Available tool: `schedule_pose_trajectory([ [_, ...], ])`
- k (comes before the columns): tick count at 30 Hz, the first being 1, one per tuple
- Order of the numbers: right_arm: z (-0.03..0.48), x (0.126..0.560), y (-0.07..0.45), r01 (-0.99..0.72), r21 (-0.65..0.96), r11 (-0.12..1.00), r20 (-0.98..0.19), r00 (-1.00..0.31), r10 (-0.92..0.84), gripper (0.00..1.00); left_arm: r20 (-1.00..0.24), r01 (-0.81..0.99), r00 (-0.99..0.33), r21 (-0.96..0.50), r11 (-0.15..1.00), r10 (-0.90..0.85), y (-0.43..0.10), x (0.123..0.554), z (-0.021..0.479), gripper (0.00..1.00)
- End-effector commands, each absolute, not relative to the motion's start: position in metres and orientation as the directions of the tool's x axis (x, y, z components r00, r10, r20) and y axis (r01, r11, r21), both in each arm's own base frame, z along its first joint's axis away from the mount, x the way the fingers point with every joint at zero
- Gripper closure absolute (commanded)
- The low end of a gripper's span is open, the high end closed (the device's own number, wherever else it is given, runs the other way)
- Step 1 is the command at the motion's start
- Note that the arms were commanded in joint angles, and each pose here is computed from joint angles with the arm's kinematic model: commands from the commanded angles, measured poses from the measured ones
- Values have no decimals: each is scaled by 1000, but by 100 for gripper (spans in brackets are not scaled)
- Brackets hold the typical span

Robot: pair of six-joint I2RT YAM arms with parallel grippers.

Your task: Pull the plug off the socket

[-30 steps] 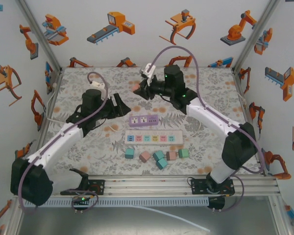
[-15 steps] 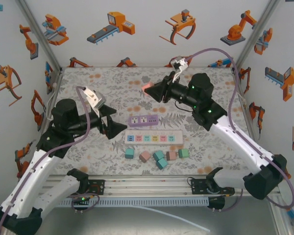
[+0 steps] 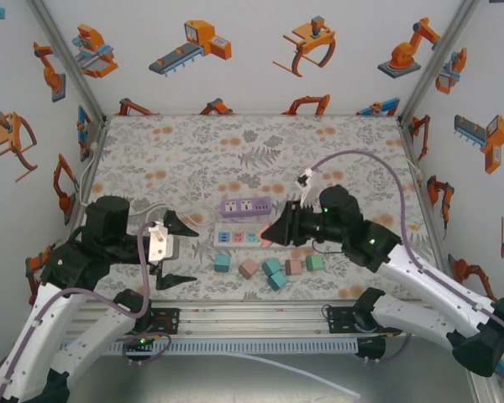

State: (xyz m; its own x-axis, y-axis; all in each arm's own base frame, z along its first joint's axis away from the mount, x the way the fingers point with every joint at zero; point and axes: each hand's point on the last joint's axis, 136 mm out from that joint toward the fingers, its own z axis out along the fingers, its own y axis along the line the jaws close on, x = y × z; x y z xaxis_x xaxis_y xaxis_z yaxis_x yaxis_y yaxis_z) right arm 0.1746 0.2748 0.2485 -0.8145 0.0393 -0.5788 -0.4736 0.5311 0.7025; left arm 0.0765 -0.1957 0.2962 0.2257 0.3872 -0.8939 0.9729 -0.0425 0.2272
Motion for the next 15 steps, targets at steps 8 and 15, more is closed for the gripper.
schedule_pose_trajectory([
  [8,148,146,317,-302,727,617,-400,-916,22,100,-814,945,326,288,-154,481,-191,77,248,3],
  [15,101,138,321,-245,667,704,-375,-926,33,100,-776,937,349,289,-195,526,-193,79,230,3],
])
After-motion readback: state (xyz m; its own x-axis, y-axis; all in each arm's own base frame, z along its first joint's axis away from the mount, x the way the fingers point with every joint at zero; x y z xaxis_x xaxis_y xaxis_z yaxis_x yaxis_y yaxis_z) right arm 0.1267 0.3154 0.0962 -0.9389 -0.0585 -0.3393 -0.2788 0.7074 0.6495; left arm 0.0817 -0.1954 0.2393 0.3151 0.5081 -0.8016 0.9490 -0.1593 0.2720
